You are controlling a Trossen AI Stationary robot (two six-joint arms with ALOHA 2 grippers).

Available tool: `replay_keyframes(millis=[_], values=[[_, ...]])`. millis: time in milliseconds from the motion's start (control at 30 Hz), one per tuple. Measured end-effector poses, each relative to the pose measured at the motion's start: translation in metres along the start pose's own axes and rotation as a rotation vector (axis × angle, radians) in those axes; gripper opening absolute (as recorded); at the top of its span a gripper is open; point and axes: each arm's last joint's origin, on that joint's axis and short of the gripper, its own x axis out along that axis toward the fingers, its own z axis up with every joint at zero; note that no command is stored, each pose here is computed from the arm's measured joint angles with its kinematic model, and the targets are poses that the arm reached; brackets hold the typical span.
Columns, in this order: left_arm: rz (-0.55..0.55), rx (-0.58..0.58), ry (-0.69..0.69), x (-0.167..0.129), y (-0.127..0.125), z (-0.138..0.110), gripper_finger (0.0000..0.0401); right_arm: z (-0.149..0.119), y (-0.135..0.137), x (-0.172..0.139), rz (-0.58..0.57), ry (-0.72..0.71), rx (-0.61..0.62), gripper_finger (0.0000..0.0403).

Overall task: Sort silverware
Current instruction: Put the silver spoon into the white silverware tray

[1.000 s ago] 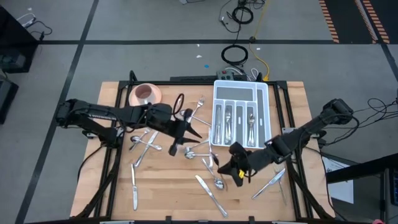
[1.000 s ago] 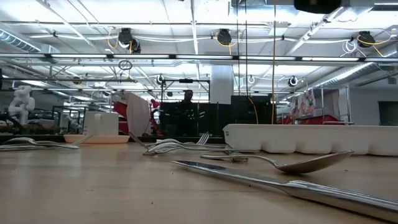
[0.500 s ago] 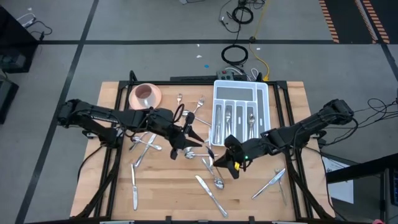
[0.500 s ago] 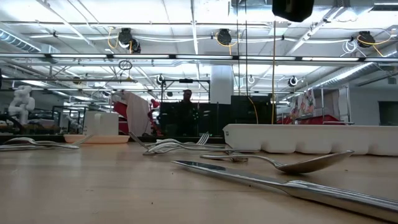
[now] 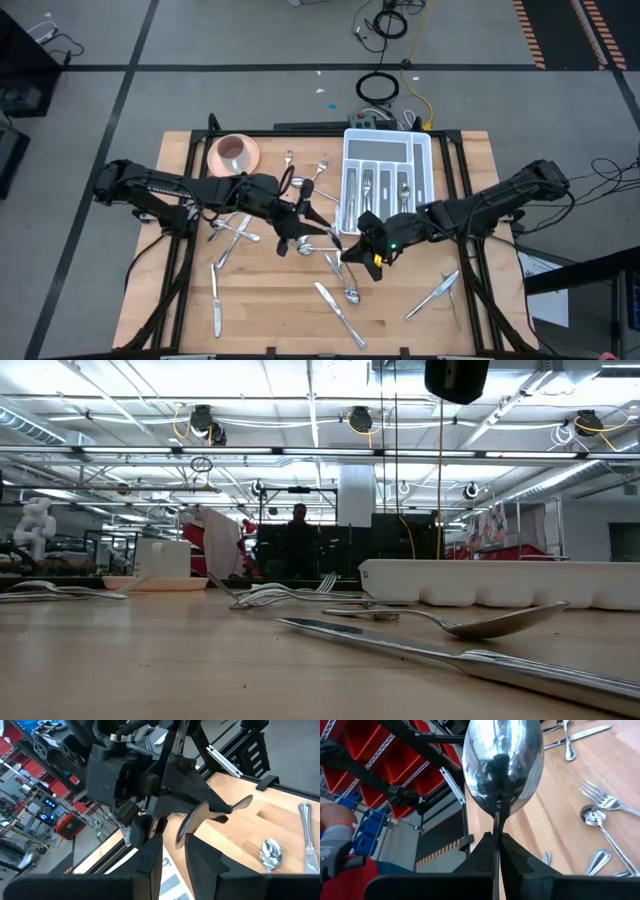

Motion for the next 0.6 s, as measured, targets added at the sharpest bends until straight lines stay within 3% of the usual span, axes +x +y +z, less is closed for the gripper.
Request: replay_keyframes(millis=[600], values=[[-0.021, -0.006, -0.013, 0.0, -0.001, 0.0, 0.0088, 0.013, -0.012, 0.0, 0.042, 0.044, -0.007, 0.0]])
